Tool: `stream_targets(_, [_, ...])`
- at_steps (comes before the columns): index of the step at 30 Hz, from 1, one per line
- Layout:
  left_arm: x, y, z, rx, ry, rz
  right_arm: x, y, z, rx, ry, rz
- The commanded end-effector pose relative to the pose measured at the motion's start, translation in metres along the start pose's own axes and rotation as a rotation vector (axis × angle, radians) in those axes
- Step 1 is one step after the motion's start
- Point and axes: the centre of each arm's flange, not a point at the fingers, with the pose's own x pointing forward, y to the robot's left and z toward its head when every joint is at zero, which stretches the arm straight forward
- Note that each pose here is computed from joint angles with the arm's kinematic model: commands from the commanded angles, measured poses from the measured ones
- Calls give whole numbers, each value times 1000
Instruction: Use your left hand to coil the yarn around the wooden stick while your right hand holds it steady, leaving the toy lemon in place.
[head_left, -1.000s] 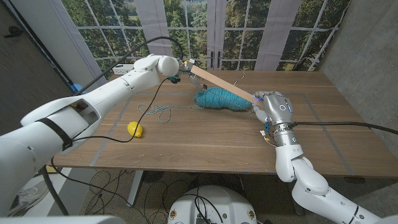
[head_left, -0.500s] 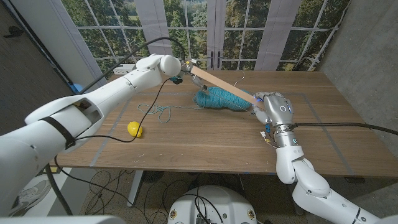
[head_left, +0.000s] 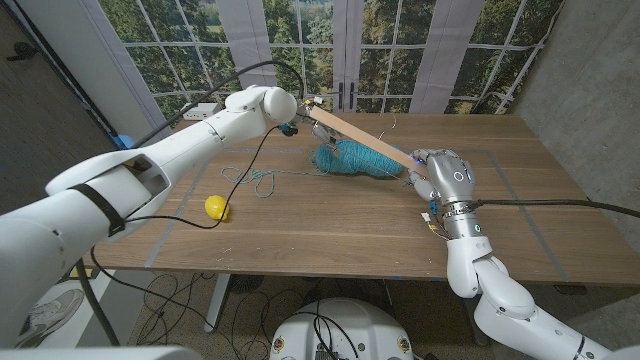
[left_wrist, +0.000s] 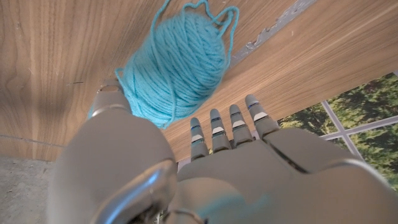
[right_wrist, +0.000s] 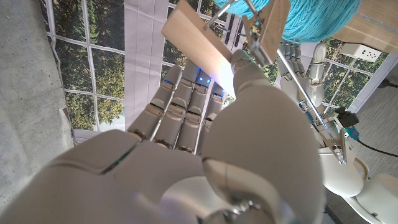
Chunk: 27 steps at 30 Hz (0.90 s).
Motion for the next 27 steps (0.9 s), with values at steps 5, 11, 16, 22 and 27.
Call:
stream_targets(5, [10,2,22,48,-15,-44,-3,1,-5,8,3,2])
stream_targets(11, [25,-7,24,107,51,-138,-7,1,-7,9,14,5])
stream_targets(16, [35,-18,22,154,91,-141,-8,0,-8,7,20,6])
stream_targets(22, [48,-39,23,141,62,-155,-8,1,-7,4,19,10])
stream_targets(27, [53,-50,23,176,58,-129,-7,1,-7,2,19,13])
